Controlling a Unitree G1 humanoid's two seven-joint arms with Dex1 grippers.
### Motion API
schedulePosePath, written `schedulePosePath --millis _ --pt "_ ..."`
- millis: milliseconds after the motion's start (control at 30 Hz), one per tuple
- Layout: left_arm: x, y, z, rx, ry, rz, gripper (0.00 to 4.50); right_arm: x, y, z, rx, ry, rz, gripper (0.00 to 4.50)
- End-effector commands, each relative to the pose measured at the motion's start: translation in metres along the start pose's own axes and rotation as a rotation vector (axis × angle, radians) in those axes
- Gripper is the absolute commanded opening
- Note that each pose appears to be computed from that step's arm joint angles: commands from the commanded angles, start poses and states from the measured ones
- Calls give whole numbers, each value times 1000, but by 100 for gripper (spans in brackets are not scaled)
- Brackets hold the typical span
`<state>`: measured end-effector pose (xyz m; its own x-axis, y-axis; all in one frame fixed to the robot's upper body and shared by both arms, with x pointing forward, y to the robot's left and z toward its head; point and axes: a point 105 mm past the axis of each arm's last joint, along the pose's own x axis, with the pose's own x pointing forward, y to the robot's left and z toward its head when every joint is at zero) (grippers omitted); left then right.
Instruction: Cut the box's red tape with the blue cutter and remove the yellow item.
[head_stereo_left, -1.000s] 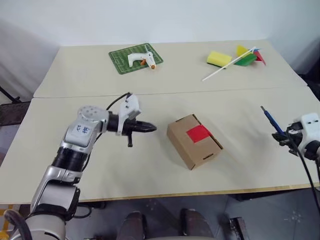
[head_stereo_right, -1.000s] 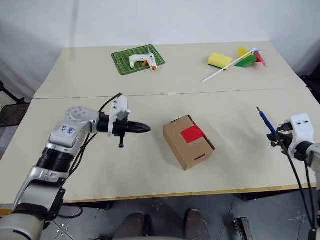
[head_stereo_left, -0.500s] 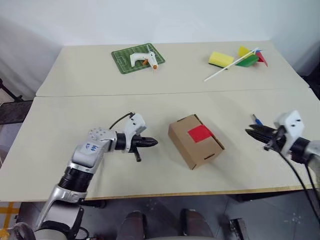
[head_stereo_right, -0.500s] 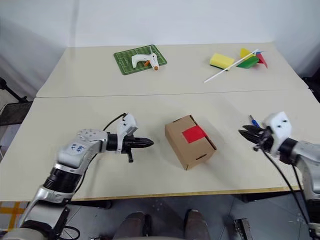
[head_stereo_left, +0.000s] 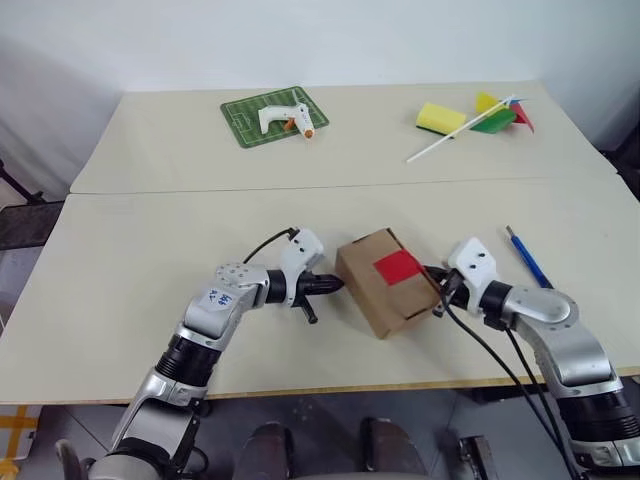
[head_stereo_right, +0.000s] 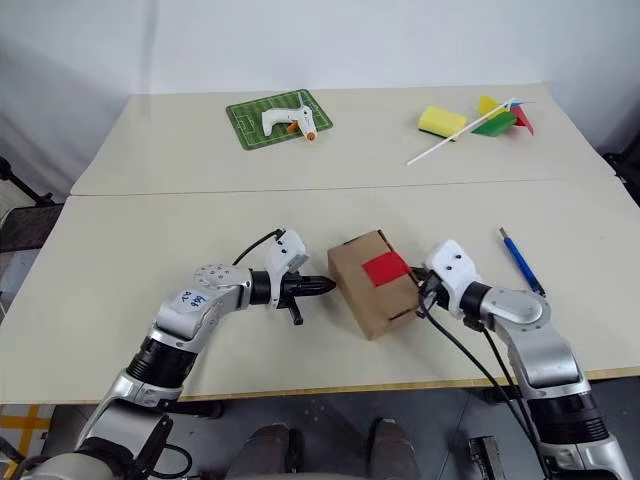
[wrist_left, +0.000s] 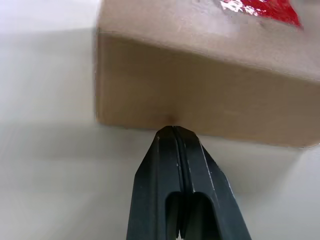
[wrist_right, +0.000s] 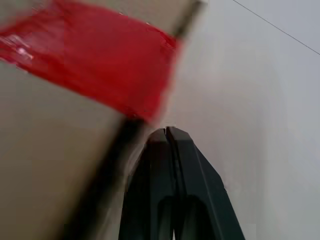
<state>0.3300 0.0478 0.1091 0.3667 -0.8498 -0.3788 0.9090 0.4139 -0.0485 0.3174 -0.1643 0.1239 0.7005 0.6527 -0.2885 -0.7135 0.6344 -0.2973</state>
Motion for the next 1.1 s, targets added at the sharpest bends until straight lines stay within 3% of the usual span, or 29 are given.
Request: schedulePosePath --millis 33,267,533,633,800,900,1000,1100 --pt "-14 -4 5 45 1 -29 0 5 31 17 22 -42 98 4" --pt "-29 -14 3 44 11 -54 0 9 60 23 100 -17 161 4" --pt "-42 -11 -3 46 30 0 0 7 53 14 98 18 104 4" --pt "-50 -4 -2 117 36 42 0 -1 46 11 124 40 83 57" --pt "-73 -9 -6 177 62 -46 0 -22 21 12 146 40 -27 234" --pt "-92 -23 10 172 -6 -188 0 -40 8 26 261 1 -57 340" --pt "-86 -20 37 206 -104 -194 0 -41 12 44 393 -67 -10 439" --pt "-68 -17 48 210 -153 -186 0 -34 17 51 439 -72 22 448"
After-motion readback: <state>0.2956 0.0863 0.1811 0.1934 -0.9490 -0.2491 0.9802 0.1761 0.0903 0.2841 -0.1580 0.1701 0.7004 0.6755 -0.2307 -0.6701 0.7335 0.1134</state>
